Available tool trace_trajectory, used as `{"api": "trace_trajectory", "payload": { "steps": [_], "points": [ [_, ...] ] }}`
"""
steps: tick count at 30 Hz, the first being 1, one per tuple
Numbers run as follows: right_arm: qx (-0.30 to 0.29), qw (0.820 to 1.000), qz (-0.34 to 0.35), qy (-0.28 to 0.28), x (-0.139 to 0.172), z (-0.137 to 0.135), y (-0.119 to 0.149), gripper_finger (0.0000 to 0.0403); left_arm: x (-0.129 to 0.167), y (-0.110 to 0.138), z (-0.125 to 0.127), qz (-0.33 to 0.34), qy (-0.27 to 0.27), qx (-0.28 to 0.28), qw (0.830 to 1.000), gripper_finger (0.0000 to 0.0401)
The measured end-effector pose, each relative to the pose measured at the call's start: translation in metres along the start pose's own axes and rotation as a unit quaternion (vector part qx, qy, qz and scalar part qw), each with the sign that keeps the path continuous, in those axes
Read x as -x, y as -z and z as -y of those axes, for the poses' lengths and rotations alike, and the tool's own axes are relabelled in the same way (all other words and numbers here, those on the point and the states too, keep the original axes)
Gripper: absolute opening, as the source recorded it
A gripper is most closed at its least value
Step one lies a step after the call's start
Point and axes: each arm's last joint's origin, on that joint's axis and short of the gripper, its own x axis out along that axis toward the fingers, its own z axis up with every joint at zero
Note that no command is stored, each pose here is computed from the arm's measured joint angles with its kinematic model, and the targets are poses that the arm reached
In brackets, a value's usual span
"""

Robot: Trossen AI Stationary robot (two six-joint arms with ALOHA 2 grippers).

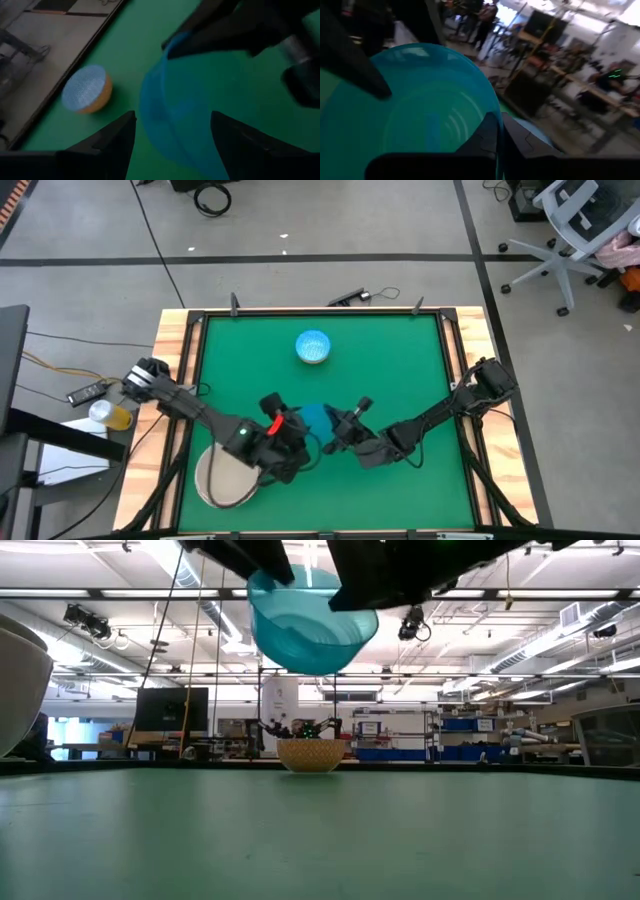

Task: Nest bowls inside each other
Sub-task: Stack the blue bowl on top of the gray bowl

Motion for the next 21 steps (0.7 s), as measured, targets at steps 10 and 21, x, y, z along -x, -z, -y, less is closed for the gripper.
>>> {"api": "trace_trajectory", "payload": {
  "steps": [10, 21],
  "points": [
    [0.006, 0.999, 0.014, 0.029, 0.007, 0.001, -0.009, 0.0043, -0.031, 0.000, -0.013, -0.030, -0.064, -0.032, 0.997, 0.0085],
    [0.013, 0.997, 0.074, -0.001, 0.075, 0.020, -0.058, 0.0138, -0.026, -0.001, -0.037, -0.080, -0.074, -0.068, 0.992, 0.0004]
  ]
}}
